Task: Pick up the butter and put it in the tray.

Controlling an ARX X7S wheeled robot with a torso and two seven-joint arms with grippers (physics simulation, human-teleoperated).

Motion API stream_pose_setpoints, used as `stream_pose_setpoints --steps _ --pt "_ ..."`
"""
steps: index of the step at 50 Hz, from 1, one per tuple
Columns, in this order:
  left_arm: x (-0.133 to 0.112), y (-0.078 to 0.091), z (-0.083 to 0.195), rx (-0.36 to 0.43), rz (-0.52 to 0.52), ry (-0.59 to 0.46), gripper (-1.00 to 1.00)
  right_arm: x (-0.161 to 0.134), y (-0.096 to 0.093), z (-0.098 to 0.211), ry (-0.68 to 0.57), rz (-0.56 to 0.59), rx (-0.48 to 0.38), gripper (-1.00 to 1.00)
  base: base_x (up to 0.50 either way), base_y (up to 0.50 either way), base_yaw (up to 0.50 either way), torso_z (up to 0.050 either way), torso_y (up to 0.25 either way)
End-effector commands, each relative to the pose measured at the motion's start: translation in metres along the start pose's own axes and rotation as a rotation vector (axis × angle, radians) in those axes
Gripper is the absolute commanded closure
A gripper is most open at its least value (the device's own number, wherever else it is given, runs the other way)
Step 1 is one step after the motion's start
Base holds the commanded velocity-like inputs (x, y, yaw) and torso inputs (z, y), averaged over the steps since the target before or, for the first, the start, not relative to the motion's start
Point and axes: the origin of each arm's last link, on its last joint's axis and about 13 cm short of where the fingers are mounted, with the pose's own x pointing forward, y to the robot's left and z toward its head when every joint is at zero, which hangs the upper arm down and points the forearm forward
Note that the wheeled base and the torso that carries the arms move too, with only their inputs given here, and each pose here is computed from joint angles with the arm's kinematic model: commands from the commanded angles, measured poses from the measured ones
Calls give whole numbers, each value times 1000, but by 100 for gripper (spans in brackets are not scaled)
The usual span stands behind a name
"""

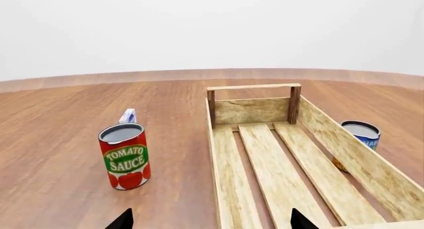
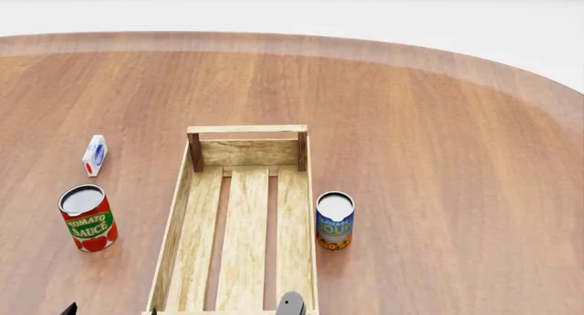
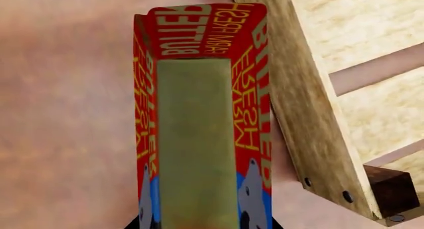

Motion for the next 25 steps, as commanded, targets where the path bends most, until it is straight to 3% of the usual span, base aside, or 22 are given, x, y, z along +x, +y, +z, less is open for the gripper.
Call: stream_pose_setpoints --steps 1,25 --pt "0 0 0 -2 2 0 -100 -10 6 8 -42 10 -2 100 0 0 0 0 0" --pt "1 1 1 -8 10 -5 -100 -78 30 24 11 -44 -22 100 0 0 0 0 0"
